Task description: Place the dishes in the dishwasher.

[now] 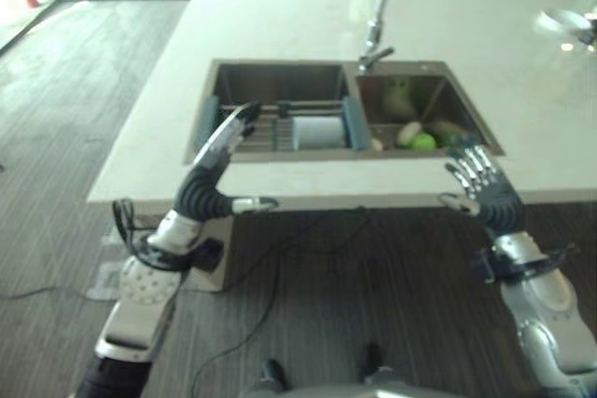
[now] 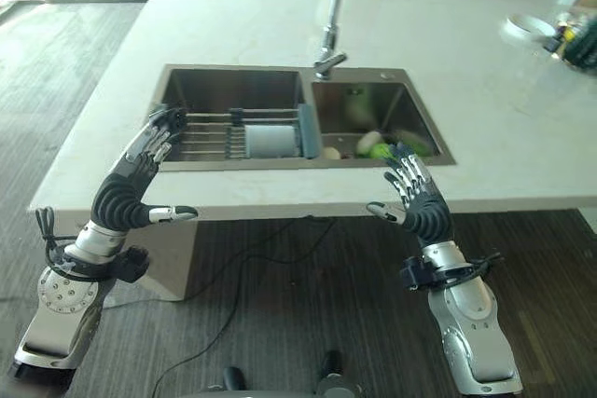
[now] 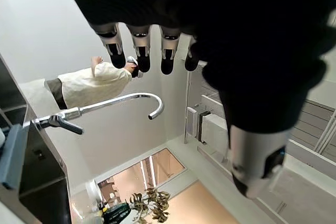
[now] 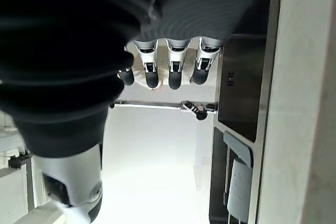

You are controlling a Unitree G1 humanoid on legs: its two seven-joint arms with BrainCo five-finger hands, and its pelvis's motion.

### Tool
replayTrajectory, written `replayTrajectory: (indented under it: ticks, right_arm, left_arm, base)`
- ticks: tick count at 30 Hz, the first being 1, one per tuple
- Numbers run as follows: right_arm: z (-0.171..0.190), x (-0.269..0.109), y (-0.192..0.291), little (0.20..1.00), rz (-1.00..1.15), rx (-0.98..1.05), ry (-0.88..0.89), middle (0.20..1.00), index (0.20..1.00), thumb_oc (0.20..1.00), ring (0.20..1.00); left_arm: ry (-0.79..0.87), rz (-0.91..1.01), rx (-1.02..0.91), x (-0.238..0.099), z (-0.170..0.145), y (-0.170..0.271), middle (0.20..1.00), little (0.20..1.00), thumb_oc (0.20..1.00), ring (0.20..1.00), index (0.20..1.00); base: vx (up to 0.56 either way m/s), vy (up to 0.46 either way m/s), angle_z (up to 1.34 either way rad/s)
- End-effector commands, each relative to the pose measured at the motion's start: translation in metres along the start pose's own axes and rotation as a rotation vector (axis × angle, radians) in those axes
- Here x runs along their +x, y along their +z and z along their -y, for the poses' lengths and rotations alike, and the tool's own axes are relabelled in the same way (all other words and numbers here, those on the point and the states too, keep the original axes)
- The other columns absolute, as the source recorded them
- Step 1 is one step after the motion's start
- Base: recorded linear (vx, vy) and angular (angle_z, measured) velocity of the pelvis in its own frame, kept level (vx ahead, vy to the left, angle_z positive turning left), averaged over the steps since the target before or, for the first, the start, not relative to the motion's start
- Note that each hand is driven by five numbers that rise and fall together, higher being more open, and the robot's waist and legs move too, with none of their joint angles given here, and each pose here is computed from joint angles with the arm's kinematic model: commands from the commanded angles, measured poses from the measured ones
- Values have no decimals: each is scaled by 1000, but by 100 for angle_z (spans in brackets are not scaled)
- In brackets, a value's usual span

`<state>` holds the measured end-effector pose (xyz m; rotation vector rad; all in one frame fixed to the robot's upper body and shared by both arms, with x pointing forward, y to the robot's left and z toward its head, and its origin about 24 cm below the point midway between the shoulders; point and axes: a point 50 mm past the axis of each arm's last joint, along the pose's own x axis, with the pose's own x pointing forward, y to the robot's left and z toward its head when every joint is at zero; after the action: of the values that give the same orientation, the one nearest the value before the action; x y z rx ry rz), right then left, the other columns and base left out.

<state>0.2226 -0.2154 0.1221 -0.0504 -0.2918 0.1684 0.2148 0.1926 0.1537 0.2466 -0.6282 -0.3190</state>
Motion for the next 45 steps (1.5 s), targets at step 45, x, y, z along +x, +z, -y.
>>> replayTrajectory:
  ticks: [45]
  right_arm:
    - [-1, 10, 21, 1000, 80, -16, 40, 1000, 1000, 1000, 1000]
  left_arm:
    - [32, -67, -240, 7, 4, -8, 1000, 1000, 1000, 1000, 1000]
  base:
    - [179, -6, 3]
